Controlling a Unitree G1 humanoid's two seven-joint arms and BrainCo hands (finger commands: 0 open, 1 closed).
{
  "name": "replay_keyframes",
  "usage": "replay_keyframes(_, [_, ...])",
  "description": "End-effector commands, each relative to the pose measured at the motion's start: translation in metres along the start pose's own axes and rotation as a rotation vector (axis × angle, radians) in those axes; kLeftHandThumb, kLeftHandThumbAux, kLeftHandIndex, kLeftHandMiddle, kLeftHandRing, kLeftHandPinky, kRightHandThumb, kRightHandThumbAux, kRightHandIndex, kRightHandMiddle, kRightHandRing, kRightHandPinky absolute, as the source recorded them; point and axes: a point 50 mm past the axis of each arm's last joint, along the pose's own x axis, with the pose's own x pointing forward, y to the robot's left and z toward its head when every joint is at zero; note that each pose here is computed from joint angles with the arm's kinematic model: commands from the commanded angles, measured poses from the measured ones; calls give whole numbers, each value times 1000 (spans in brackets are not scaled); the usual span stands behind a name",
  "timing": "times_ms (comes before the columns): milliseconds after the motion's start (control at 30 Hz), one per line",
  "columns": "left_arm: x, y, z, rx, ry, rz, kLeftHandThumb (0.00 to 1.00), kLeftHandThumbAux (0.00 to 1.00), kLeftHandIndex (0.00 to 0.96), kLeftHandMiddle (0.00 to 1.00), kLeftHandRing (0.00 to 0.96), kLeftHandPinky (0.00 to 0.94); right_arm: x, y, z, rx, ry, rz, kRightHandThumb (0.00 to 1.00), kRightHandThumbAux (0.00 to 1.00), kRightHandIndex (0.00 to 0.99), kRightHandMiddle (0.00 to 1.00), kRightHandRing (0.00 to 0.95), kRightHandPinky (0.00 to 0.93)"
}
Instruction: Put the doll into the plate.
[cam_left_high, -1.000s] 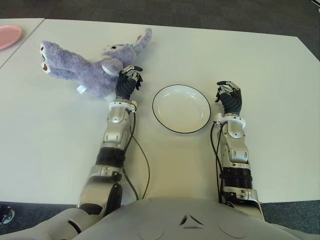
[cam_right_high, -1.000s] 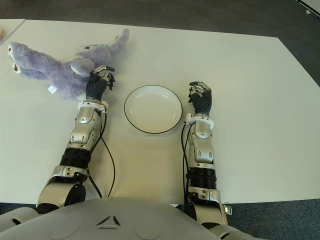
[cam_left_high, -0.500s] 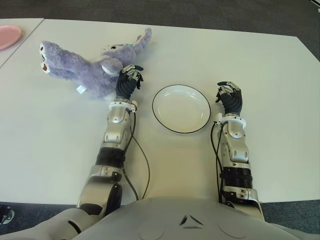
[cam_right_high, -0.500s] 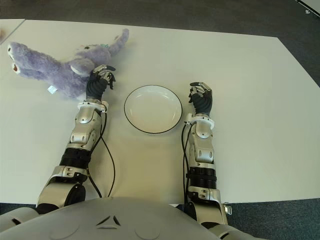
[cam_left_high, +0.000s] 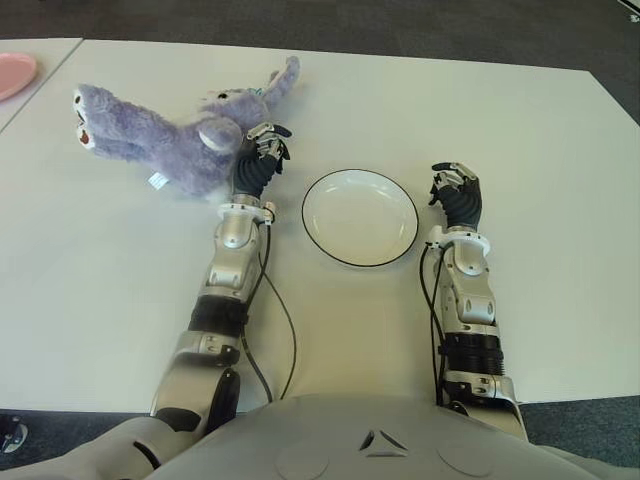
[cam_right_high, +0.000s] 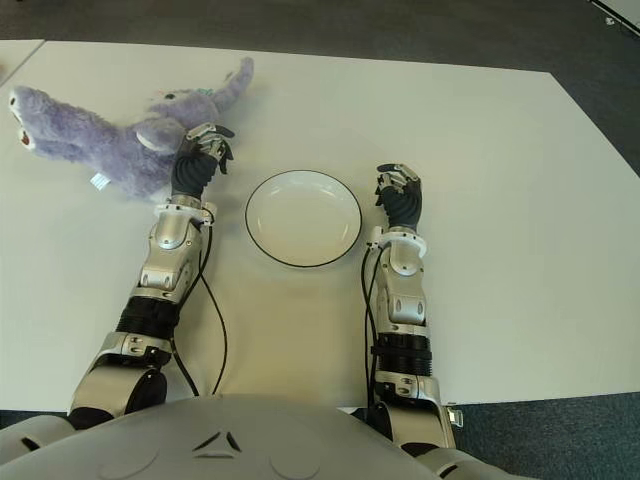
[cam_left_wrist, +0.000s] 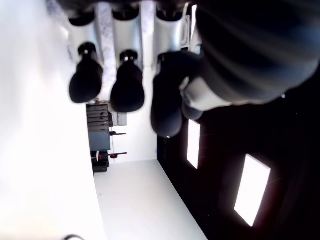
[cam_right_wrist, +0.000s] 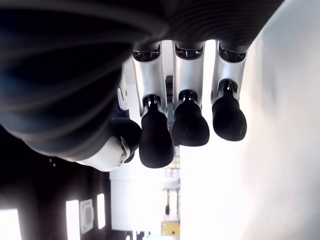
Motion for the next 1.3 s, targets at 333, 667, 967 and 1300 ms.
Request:
replay_keyframes(333, [-20, 11, 18, 187, -154, 8, 712, 703, 441, 763, 789, 720, -13, -4, -30, -20, 131, -3, 710, 716, 440, 758, 776, 735])
replay_keyframes(667, [-30, 14, 46, 330, -296, 46, 712, 702, 440, 775, 794, 711, -13, -2, -31, -15, 123, 1, 713, 714, 441, 772, 782, 767])
replay_keyframes(967, [-31, 15, 56, 617, -412, 62, 711, 700, 437, 771, 789, 786, -13, 0, -30, -27, 118, -5, 715, 712, 441, 776, 779, 771])
replay_keyframes(1300, [-28, 24, 68, 857, -501, 71, 716, 690, 427, 522, 512, 480, -13, 2, -30, -37, 113, 3, 716, 711, 442, 778, 780, 783])
